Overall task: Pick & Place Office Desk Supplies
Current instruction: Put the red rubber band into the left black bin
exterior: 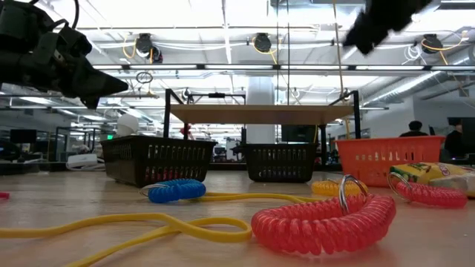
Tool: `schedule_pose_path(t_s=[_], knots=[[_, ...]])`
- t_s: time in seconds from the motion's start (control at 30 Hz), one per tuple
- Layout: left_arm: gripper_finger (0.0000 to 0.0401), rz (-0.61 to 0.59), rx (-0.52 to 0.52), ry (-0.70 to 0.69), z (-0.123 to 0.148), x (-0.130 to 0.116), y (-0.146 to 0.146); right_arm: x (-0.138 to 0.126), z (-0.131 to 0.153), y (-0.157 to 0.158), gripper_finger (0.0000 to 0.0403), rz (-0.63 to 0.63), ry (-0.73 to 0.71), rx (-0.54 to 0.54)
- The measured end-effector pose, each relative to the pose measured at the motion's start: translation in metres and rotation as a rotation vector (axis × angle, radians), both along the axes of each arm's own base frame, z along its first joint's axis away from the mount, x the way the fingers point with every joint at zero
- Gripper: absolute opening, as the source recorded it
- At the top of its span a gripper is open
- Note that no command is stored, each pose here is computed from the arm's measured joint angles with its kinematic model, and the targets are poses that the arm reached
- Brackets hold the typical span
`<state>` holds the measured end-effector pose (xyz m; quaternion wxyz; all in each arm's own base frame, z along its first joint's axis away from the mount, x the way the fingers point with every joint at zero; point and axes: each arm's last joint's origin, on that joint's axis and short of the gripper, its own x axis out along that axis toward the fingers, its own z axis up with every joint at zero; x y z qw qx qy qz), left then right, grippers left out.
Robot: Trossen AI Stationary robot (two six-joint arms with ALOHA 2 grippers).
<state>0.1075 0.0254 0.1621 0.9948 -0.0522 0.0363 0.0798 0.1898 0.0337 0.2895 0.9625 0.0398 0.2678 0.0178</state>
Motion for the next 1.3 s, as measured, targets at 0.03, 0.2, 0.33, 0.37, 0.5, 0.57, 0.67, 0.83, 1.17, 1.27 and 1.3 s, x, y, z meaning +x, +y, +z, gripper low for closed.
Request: schedule_pose_path(t_s=[0.03, 0.2, 0.33, 0.37, 0.5, 0.57, 0.67, 0.83, 1.17, 1.27, 1.3], knots=[[0.0017, 0.011, 0.001, 0.001, 0.000, 0.000, 0.000, -0.004, 0.007, 0.000, 0.0000, 0.029, -0.069, -0.001], [0.0017, 0.034, 0.002, 0.003, 0.000, 0.000, 0.001, -0.029, 0.020, -0.003, 0.0000, 0.120, -0.340, -0.003], [0.0017, 0.034, 0.000, 0.004, 0.000, 0.000, 0.001, -0.051, 0.015, -0.008, 0.0000, 0.084, -0.435, -0.012], [0.0017, 0.034, 0.000, 0.003, 0.000, 0.000, 0.001, -0.056, 0.012, -0.010, 0.0000, 0.069, -0.458, -0.012], [0.0017, 0.034, 0.000, 0.004, 0.000, 0.000, 0.001, -0.073, -0.003, -0.013, 0.0000, 0.059, -0.559, 0.002], [0.0017, 0.034, 0.001, 0.005, 0.000, 0.000, 0.001, -0.079, -0.011, -0.015, 0.0000, 0.059, -0.587, 0.007], [0.0017, 0.033, 0.005, 0.005, 0.000, 0.000, 0.001, -0.087, -0.021, -0.016, 0.0000, 0.058, -0.610, 0.010], [0.0017, 0.033, 0.007, 0.008, -0.001, 0.000, 0.001, -0.093, -0.041, -0.017, 0.0000, 0.055, -0.649, 0.017], [0.0017, 0.077, 0.010, 0.023, -0.002, -0.001, 0.002, -0.088, -0.094, -0.018, 0.0000, 0.003, -0.766, -0.017], [0.0017, 0.077, 0.010, 0.023, -0.002, -0.001, 0.002, -0.089, -0.091, -0.018, 0.0000, -0.009, -0.827, 0.008], [0.0017, 0.077, 0.010, 0.024, -0.002, -0.001, 0.002, -0.089, -0.092, -0.018, 0.0000, -0.010, -0.827, 0.016]])
